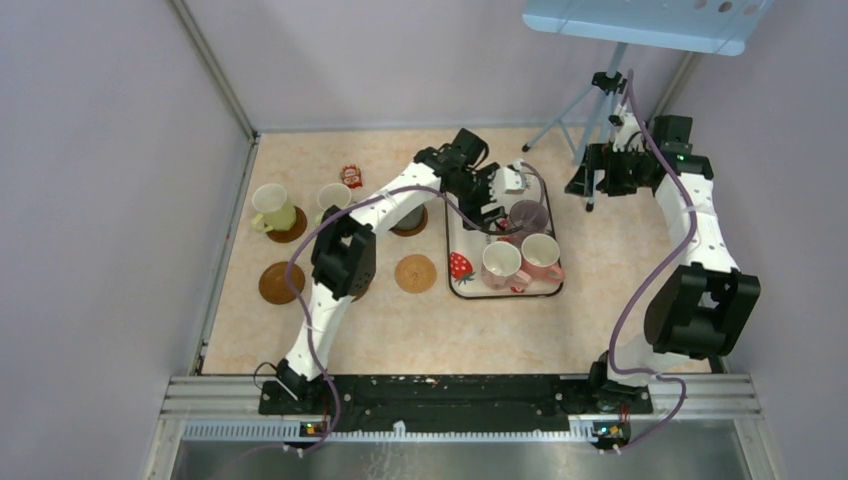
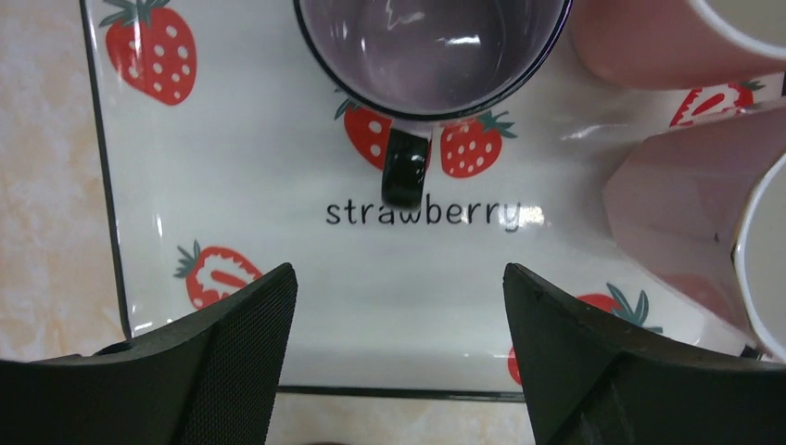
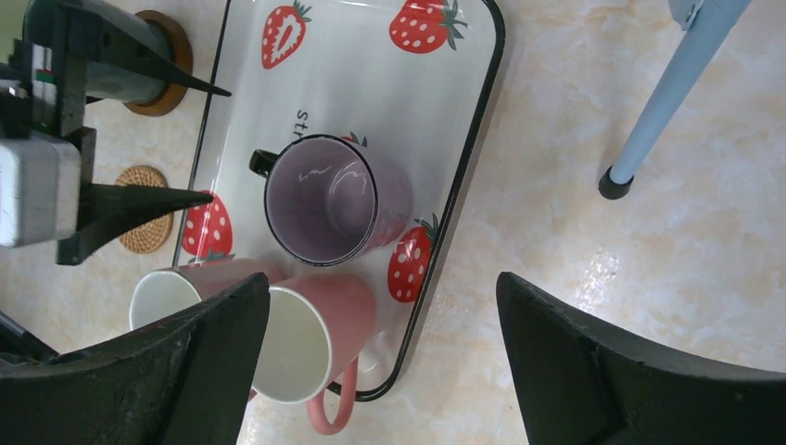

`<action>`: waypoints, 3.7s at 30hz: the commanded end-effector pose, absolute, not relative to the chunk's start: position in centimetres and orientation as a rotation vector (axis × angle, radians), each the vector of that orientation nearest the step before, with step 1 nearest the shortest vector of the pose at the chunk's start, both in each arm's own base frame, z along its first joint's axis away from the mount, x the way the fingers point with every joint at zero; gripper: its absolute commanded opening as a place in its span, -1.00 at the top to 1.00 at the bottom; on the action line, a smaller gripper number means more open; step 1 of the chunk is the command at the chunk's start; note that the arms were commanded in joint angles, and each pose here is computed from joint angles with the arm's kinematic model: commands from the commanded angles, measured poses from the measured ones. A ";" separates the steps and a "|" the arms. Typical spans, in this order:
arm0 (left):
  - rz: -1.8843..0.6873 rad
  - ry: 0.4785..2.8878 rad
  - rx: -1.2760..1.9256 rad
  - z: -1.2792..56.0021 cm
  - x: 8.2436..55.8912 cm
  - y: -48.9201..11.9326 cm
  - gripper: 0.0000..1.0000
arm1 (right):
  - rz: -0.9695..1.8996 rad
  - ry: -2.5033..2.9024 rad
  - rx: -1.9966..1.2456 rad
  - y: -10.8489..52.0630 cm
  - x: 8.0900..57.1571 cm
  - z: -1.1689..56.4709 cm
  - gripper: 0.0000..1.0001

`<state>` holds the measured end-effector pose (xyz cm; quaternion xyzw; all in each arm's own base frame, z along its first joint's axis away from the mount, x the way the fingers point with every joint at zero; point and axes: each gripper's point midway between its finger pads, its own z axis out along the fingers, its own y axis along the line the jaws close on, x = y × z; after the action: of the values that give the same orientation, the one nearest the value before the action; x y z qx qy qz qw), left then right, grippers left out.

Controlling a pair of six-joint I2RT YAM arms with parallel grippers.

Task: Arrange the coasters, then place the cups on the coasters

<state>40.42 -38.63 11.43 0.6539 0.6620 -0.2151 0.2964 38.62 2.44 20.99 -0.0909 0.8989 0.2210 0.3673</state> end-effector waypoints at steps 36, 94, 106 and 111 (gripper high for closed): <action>-0.461 1.699 1.706 11.6 40.5 -38.2 0.71 | 0.537 2.253 -0.252 2.0 38.3 22.3 -0.81; -0.656 1.700 1.111 28.3 41.4 -29.7 1.00 | 0.562 2.232 -0.269 2.3 39.0 22.6 -0.79; -0.480 1.912 0.833 28.0 36.5 -7.9 1.00 | 0.636 2.250 -0.279 4.4 40.5 20.9 -0.77; -0.366 1.997 0.736 26.5 34.5 -0.8 1.00 | 0.644 2.240 -0.337 6.2 41.7 21.2 -0.77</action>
<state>36.91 -3.33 25.50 0.2822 0.8312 -0.1590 0.4519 39.93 4.77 19.42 -0.1074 0.8933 0.2492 0.3583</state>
